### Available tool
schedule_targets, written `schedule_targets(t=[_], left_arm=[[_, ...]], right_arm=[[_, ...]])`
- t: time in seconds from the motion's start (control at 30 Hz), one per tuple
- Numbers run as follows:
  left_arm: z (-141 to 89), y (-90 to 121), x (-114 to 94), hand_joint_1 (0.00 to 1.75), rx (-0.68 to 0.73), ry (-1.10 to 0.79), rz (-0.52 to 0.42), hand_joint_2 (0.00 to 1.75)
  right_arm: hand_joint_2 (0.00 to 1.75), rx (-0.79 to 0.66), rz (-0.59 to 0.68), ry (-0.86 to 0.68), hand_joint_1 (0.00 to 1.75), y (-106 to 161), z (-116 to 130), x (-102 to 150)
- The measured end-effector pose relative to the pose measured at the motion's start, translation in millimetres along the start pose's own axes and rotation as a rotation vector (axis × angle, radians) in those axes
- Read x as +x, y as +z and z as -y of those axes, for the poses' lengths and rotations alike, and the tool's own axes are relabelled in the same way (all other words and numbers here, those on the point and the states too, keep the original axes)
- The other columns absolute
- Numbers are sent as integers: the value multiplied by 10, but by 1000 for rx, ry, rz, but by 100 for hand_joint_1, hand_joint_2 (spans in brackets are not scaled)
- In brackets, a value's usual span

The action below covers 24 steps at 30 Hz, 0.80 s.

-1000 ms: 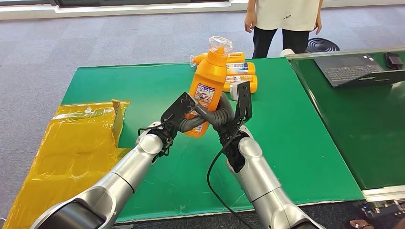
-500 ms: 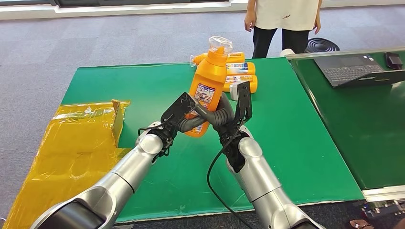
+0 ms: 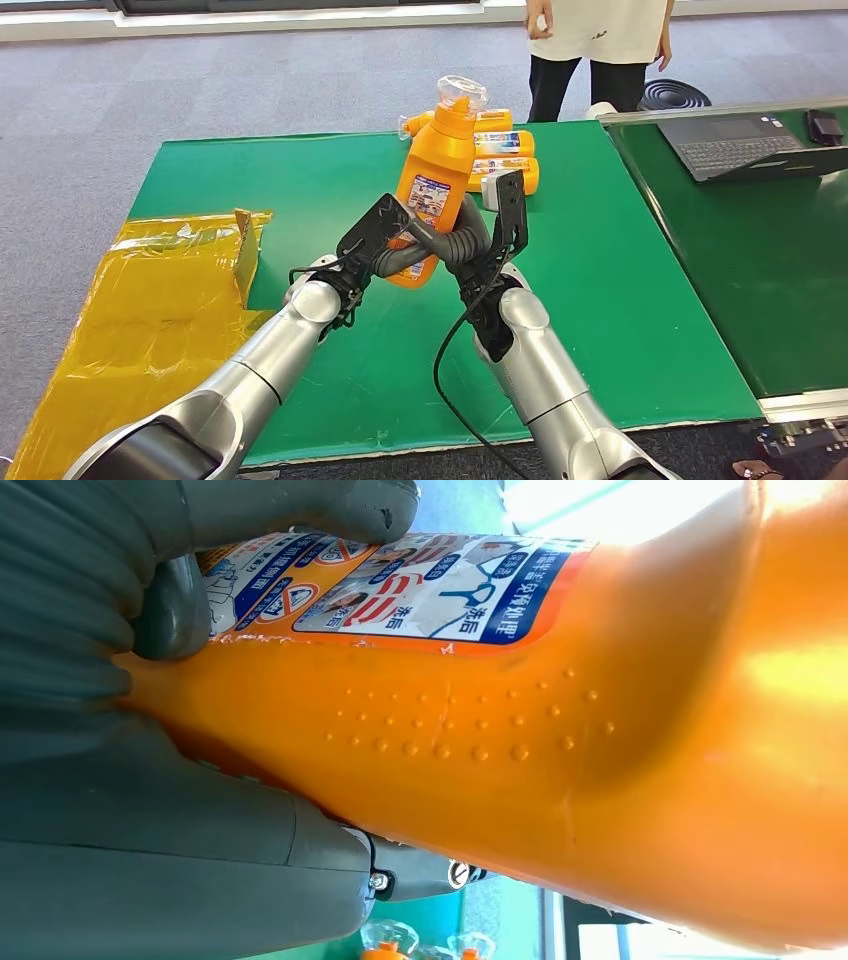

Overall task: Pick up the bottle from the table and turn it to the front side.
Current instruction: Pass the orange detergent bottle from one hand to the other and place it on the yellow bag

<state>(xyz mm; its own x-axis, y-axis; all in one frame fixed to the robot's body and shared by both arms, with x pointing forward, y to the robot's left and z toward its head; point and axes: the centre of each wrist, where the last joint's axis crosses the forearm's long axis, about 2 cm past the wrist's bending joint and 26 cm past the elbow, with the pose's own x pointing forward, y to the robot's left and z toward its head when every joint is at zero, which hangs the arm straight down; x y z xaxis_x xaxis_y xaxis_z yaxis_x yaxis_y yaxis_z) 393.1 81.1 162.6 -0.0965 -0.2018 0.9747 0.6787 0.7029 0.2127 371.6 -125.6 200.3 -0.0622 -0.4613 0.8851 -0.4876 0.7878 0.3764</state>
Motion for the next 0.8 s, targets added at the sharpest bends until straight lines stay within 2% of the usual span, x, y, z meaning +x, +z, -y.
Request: schedule_targets(t=[0.2,0.33,0.4,0.47,0.53,0.63,0.7,0.8], left_arm=[[1,0,0,175,0,0,0,175],[4,0,-1,175,5,1,2,175],[45,27,-54,175,50,14,11,175],[117,154,-220,175,147,35,26,175],[182,366,-427,175,228,53,34,175],[141,660,-645,175,293,66,20,175],[106,756,-687,175,321,70,22,175],[105,795,-664,175,340,74,40,175]], right_arm=[[175,0,0,0,16,0,0,0],[175,-3,-2,6,0,0,0,0],[175,-30,-11,60,0,52,19,-19],[175,-68,-3,202,0,339,136,-68],[175,-66,23,343,0,852,284,-121],[175,-50,5,420,0,1490,415,-134],[175,-49,1,447,0,1648,425,-65],[175,-42,8,466,0,1740,395,9]])
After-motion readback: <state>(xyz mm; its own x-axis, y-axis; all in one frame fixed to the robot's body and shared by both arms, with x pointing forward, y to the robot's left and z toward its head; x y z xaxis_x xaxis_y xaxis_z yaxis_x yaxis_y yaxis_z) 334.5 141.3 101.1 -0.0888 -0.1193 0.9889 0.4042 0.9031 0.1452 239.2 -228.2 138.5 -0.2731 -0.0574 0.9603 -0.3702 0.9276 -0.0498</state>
